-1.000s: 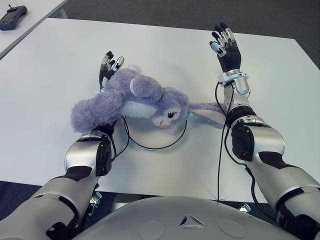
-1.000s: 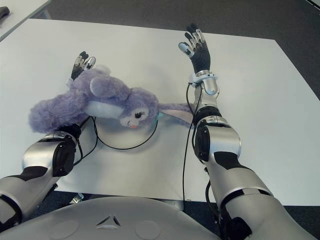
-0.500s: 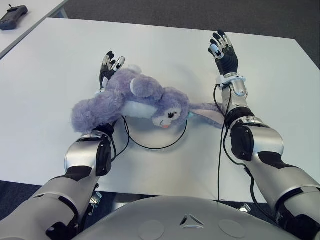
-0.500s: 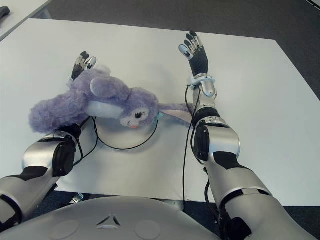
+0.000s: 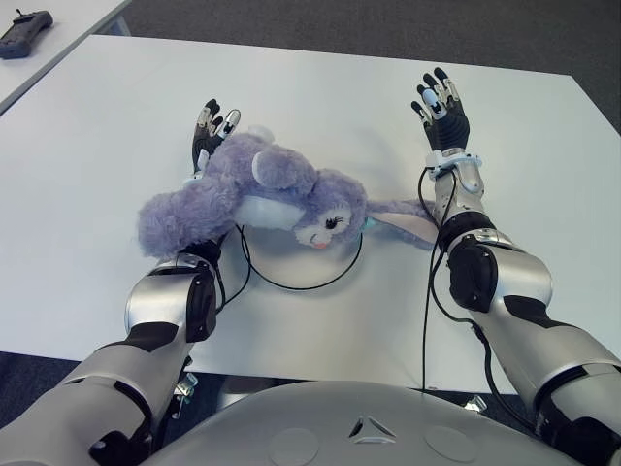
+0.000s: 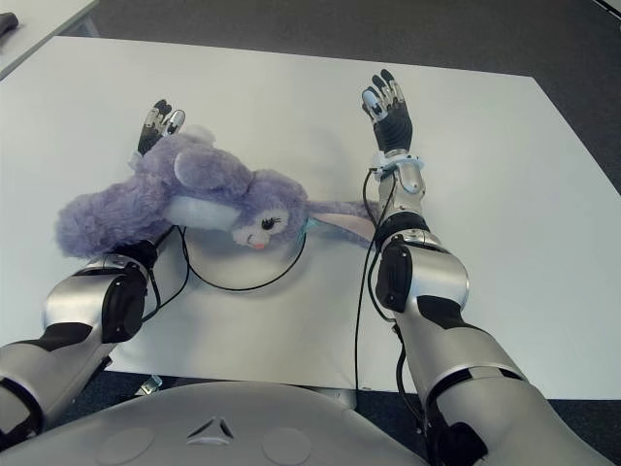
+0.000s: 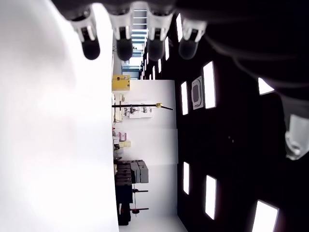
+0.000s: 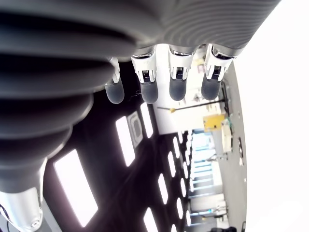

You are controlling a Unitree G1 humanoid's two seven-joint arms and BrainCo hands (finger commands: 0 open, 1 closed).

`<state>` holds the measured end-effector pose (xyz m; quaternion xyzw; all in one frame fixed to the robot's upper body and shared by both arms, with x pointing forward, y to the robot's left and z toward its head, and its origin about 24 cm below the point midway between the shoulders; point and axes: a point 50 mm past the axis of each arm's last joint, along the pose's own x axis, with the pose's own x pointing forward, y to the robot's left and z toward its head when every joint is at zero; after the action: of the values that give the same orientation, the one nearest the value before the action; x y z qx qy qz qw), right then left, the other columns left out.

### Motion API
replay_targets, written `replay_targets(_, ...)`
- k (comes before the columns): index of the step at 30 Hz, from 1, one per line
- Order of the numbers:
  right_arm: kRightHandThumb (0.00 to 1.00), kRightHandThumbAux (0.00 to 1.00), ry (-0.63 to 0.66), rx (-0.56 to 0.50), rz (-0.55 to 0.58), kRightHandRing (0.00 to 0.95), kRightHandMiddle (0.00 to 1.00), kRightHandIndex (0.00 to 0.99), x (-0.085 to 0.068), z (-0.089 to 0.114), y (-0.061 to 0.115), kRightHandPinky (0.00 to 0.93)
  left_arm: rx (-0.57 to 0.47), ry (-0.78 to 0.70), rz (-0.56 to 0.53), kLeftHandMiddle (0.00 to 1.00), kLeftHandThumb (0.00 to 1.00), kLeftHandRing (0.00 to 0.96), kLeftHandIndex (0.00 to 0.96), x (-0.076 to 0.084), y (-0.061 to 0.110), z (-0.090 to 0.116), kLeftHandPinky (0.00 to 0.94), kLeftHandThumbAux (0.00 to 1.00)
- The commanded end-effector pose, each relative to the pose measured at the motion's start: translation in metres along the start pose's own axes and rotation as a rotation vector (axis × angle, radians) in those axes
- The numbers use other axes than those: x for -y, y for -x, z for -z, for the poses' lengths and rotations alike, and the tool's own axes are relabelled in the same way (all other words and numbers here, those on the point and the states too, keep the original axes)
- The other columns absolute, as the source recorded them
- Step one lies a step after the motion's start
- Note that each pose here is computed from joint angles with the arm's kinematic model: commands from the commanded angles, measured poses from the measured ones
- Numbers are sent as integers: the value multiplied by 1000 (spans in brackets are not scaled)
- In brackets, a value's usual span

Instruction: Put the doll into the plate.

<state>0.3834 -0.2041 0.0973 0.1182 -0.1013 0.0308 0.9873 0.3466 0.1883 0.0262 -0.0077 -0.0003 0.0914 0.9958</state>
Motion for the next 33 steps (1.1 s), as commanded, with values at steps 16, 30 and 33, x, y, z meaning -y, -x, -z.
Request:
replay_targets(16,0,655,-149,-96,111,70,101,88,16,34,26,74,-488,-7,-40,57,0,6,0,-13,82,107,0,423)
replay_targets(30,0,632,-163,-134,124,82,110,94,20,44,35,84,-484,-9,-45,62,0,10,0,-14,84,108,0,434)
replay_targets(33,0,628,-150,-147,120,81,107,91,19,47,37,83,-482,-13,-41,57,0,9,0,-13,82,107,0,433)
